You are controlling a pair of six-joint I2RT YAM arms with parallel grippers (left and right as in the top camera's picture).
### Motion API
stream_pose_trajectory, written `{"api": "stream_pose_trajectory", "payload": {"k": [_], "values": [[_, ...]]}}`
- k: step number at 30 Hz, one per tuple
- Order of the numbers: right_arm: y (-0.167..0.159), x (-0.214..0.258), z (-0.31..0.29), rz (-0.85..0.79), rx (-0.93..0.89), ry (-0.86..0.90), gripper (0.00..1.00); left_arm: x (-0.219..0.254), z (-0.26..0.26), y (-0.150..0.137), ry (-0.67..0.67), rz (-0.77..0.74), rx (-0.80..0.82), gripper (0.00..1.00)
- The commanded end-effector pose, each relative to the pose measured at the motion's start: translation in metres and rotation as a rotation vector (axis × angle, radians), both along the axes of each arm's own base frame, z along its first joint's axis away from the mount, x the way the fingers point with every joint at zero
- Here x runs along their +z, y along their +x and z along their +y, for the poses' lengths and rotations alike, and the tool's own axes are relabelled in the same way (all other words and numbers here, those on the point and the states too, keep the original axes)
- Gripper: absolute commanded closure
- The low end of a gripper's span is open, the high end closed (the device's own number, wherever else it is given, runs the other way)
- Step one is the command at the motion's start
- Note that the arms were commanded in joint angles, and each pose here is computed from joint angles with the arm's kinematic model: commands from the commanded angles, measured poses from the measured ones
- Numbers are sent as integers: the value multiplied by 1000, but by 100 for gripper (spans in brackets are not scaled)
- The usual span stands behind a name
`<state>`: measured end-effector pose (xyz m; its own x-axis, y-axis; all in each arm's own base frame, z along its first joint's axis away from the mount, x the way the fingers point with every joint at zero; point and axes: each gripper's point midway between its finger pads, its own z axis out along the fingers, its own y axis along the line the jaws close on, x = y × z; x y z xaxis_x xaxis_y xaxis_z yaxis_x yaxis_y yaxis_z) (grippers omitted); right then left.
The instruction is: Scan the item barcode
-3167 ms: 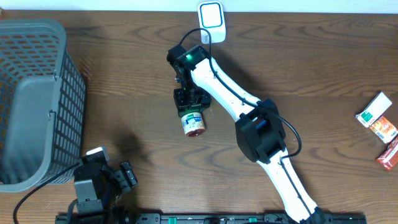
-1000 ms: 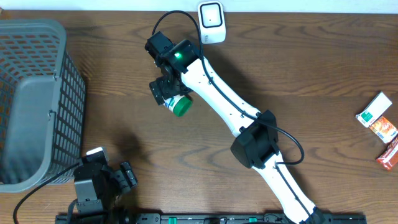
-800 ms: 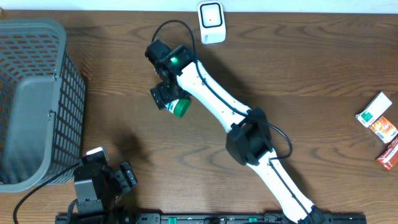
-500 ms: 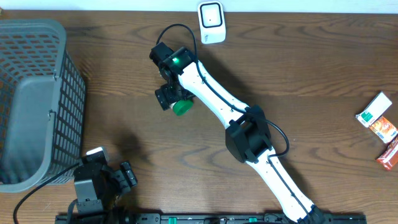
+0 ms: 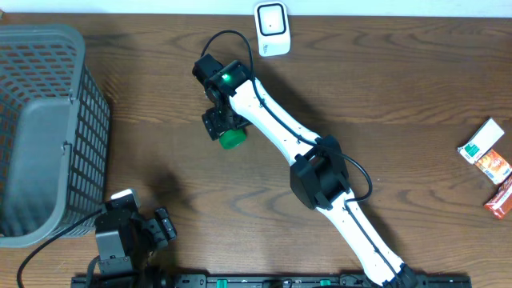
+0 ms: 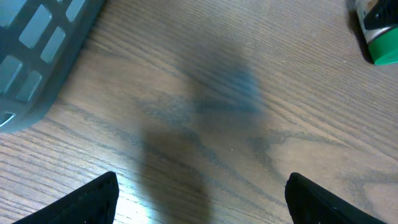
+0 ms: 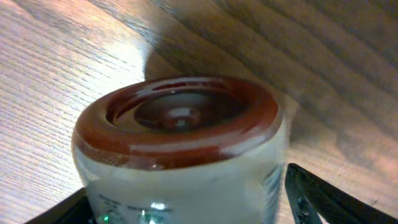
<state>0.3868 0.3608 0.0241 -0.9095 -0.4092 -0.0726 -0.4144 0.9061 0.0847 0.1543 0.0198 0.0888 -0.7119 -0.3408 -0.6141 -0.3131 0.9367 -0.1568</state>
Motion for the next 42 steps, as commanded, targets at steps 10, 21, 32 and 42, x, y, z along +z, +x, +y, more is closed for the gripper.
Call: {"api": "stream_pose_trajectory", "payload": {"k": [10, 21, 32, 42], "values": [[-30, 8, -3, 163, -50, 38, 34, 2, -1, 0, -2, -6, -9, 14], [-50, 40, -21, 361, -121, 125, 46, 2, -1, 0, -2, -6, -9, 14], [-72, 82, -9, 514, -172, 277, 37, 2, -1, 0, -2, -6, -9, 14], [-74, 100, 3, 670, -354, 367, 41, 2, -1, 0, -2, -6, -9, 14]]}}
